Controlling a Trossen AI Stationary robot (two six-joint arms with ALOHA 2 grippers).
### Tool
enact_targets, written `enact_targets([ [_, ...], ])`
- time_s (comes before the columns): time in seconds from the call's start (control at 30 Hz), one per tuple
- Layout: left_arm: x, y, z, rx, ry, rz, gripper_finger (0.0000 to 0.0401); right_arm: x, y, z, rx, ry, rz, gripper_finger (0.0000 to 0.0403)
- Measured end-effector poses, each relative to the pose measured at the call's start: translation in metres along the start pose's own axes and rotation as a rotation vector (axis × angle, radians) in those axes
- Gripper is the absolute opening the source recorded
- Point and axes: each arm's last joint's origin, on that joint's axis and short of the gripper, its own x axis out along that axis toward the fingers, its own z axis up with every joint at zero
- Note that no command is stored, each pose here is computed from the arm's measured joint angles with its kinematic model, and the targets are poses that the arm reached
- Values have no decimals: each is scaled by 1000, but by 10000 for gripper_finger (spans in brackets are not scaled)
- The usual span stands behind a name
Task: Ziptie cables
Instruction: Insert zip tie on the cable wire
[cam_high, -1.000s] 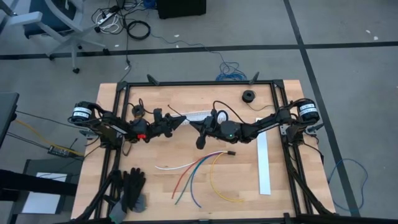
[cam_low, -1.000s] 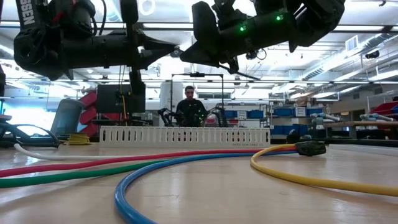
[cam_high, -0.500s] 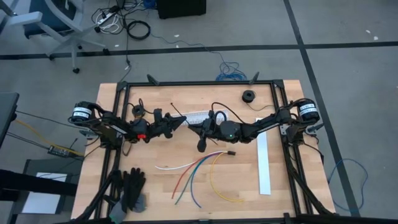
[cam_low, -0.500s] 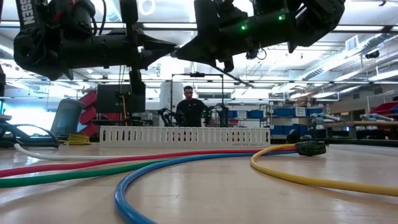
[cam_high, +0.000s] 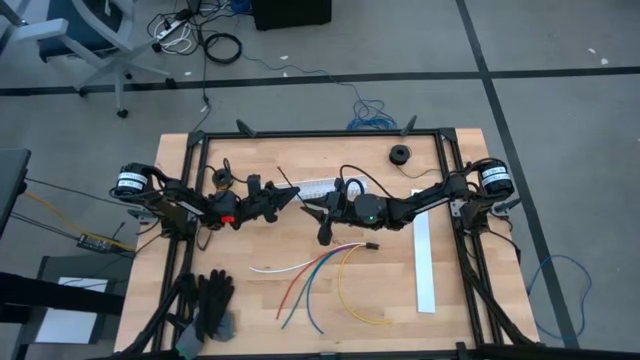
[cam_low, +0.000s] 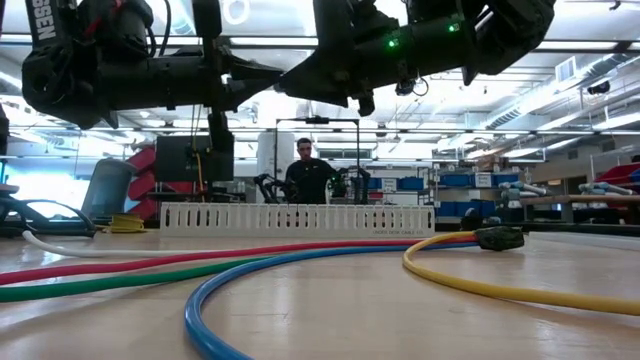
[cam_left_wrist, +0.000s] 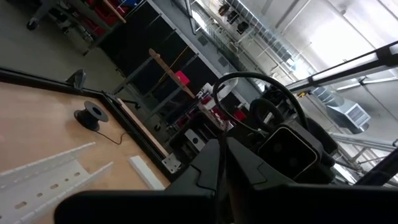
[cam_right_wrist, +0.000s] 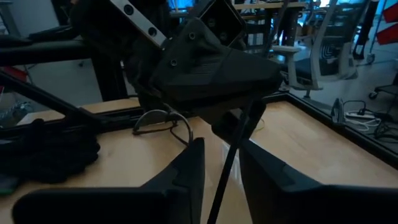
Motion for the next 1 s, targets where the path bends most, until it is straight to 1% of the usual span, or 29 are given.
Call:
enact_targets([
  [0.17,0,0,0,0,0,0,0,-1,3,-1,-3,5,12,101],
  [0.37,0,0,0,5,10,-8,0,-2,4,-1,-21,5,16,109],
  [0.47,0,0,-1,8,15,-7,0,-4,9,1,-72,-11,29,109],
  [0.6,0,1,-2,14,27,4,0,-9,21,4,-221,-56,62,106],
  [0.73,0,2,-3,15,44,-3,0,-14,32,3,-412,-60,72,102],
  [0.9,0,2,-4,-13,69,-11,0,-22,44,-8,-732,38,36,101],
  [1.0,0,2,-5,-28,79,-9,0,-29,51,-13,-927,97,-29,100],
])
